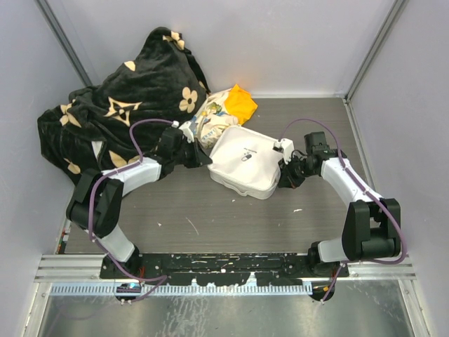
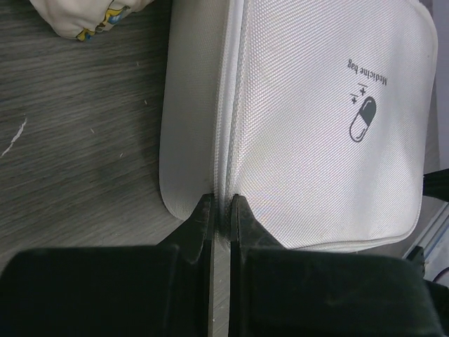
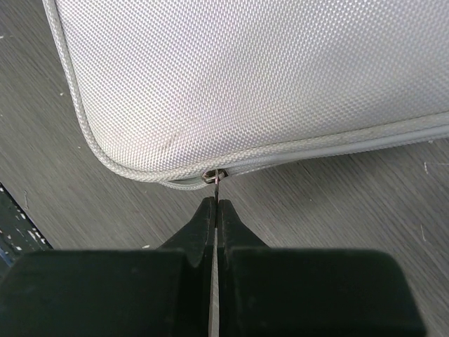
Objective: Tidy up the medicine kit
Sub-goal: Zip the medicine box at the center of the board.
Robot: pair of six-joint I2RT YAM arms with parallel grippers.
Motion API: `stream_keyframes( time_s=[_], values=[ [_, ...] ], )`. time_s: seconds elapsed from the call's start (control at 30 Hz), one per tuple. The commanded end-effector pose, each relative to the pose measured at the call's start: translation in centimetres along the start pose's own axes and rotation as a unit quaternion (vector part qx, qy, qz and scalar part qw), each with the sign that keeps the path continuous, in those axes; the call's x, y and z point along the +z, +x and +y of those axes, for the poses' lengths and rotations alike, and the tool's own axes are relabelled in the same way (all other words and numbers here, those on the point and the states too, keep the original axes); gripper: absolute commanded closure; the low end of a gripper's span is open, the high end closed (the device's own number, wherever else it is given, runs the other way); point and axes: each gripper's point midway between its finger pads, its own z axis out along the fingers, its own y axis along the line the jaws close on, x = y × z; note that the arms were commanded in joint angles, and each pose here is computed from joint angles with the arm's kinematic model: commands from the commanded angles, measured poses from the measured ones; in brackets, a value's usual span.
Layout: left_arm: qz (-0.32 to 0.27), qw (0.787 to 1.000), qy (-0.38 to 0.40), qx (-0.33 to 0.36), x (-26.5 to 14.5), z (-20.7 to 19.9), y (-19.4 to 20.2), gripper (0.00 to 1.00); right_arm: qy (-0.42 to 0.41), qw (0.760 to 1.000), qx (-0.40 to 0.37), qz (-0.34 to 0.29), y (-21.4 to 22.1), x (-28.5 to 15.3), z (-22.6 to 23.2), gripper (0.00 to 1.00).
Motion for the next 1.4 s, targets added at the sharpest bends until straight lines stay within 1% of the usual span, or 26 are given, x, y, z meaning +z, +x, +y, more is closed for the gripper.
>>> stream_keyframes(
  time_s=[0.0, 0.13, 0.4, 0.53, 0.6, 0.7, 0.73, 0.8, 0.83, 0.9, 0.93, 1.0, 1.03, 1.07, 1.1, 1.13, 1.17, 1.2, 1.3, 1.33, 1.37],
  values=[
    [0.027, 0.998, -0.023, -0.049, 0.4, 1.0, 3.5, 1.00, -0.010, 0.996, -0.075, -0.055, -2.0, -0.2, 0.3, 0.99],
    [0.019, 0.997, -0.026, -0.066, 0.4, 1.0, 3.5, 1.00, -0.046, 0.992, -0.095, -0.067, -1.1, -0.2, 2.4, 0.99],
    [0.002, 0.998, -0.027, -0.062, -0.1, 0.7, 2.9, 1.00, -0.106, 0.984, -0.121, -0.075, 0.4, -0.1, 5.5, 0.99],
    [-0.005, 0.999, -0.015, -0.049, -0.5, -0.1, 2.4, 1.00, -0.114, 0.984, -0.111, -0.076, 0.0, 0.0, 5.7, 0.99],
    [-0.014, 1.000, 0.002, -0.018, -0.6, -0.9, 1.5, 0.98, -0.099, 0.987, -0.102, -0.068, -0.3, -0.1, 4.8, 0.99],
    [-0.034, 0.998, 0.026, 0.044, -1.3, -2.4, -0.5, 0.73, -0.087, 0.990, -0.089, -0.065, -0.6, -0.4, 3.6, 0.99],
    [-0.043, 0.996, 0.028, 0.070, -1.7, -2.7, -1.2, 0.63, -0.084, 0.990, -0.088, -0.065, -0.7, -0.4, 3.3, 0.99],
    [-0.069, 0.989, 0.035, 0.127, -2.6, -3.5, -2.7, 0.46, -0.082, 0.991, -0.087, -0.061, -0.7, -0.4, 2.9, 0.99],
    [-0.080, 0.984, 0.031, 0.159, -3.1, -3.6, -3.4, 0.41, -0.081, 0.991, -0.086, -0.060, -0.6, -0.4, 2.7, 0.99],
    [-0.107, 0.968, 0.038, 0.225, -4.4, -4.4, -4.6, 0.29, -0.083, 0.991, -0.084, -0.056, -0.5, -0.4, 2.6, 0.99],
    [-0.117, 0.958, 0.042, 0.258, -4.9, -4.7, -5.0, 0.26, -0.085, 0.992, -0.083, -0.053, -0.5, -0.4, 2.5, 0.99],
    [-0.129, 0.933, 0.075, 0.328, -6.0, -6.1, -5.1, 0.20, -0.089, 0.992, -0.081, -0.047, -0.6, -0.6, 2.4, 0.99],
    [-0.127, 0.920, 0.096, 0.357, -6.4, -6.8, -4.7, 0.17, -0.091, 0.992, -0.078, -0.044, -0.7, -0.6, 2.4, 0.99],
    [-0.119, 0.904, 0.128, 0.391, -6.9, -7.9, -4.1, 0.14, -0.092, 0.992, -0.076, -0.042, -0.8, -0.7, 2.3, 0.99],
    [-0.104, 0.879, 0.164, 0.435, -7.3, -8.9, -3.2, 0.13, -0.095, 0.992, -0.073, -0.040, -0.9, -0.8, 2.3, 0.99],
    [-0.086, 0.860, 0.195, 0.465, -7.7, -9.9, -2.1, 0.11, -0.099, 0.992, -0.071, -0.041, -1.0, -0.9, 2.4, 0.99],
    [-0.055, 0.841, 0.224, 0.490, -8.0, -10.5, -0.3, 0.09, -0.105, 0.991, -0.069, -0.043, -1.1, -1.1, 2.6, 0.99],
    [-0.035, 0.820, 0.239, 0.519, -8.1, -10.9, 1.0, 0.09, -0.111, 0.990, -0.070, -0.047, -1.3, -1.2, 2.7, 0.99],
    [0.006, 0.749, 0.259, 0.609, -7.8, -11.7, 4.2, 0.10, -0.115, 0.990, -0.070, -0.052, -1.5, -1.5, 3.0, 0.99],
    [0.015, 0.728, 0.256, 0.635, -7.5, -11.8, 4.8, 0.10, -0.114, 0.990, -0.070, -0.051, -1.5, -1.6, 3.0, 0.99],
    [0.023, 0.712, 0.256, 0.654, -7.1, -12.0, 5.5, 0.10, -0.114, 0.990, -0.069, -0.049, -1.4, -1.6, 3.0, 0.99]
  ],
)
